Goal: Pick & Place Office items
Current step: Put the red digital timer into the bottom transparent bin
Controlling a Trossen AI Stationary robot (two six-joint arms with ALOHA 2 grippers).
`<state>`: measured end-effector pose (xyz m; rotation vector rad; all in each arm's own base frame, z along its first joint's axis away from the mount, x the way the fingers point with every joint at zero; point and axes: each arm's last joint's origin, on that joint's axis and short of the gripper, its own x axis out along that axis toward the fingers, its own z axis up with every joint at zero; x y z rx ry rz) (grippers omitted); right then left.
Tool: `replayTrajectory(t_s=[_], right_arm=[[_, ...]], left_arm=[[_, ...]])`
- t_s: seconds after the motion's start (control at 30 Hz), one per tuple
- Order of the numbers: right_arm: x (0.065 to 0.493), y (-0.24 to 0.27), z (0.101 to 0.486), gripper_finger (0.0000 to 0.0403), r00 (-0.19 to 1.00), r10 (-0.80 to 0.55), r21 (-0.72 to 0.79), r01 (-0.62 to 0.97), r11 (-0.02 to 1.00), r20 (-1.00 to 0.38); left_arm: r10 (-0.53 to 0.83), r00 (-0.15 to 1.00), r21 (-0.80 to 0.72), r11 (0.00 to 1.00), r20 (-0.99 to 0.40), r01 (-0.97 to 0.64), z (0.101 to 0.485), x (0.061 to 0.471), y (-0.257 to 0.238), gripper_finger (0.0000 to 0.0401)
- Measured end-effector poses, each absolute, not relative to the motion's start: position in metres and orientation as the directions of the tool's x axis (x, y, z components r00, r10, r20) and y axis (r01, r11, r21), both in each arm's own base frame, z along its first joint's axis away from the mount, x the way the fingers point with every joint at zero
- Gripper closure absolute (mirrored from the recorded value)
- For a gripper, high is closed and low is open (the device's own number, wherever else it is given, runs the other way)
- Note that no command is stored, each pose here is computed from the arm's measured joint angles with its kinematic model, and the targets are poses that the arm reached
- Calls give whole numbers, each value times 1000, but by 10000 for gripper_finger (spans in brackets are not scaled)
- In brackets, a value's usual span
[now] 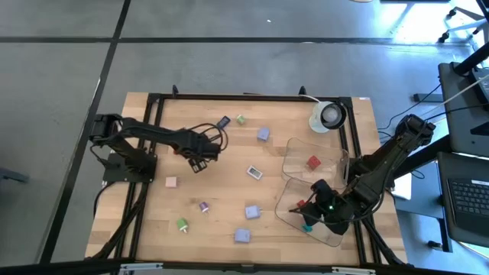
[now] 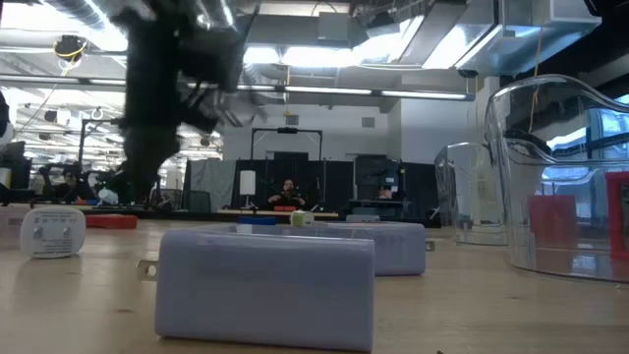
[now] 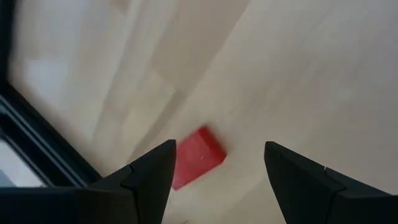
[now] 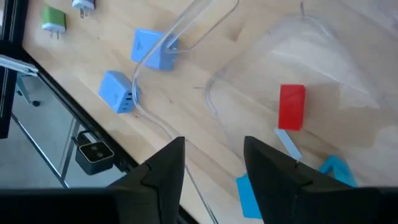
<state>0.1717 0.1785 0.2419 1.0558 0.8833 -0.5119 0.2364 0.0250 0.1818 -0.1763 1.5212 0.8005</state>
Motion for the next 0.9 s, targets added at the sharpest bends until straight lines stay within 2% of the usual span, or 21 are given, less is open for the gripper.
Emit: replayTrajectory(t_s=[0.17,0.3,0.63,0.9], right_arm=[[172,178,242,236,567,40,520,723,456,-823],[174,176,242,237,568,31,511,714,479,-823],[182,169,242,237,570,18,509,719,473,-821],[183,170,243,237,578,27,521,713,469,-816]], left_arm=[[300,-258,391,793,-918,-467,156,212,38,159],[282,-288,375,856,-915,-356,152,206,46,159],[243,-260,268,961,-935,-67,150,206,64,159],[107,-191,115,993,-976,-32,148,207,77,159]])
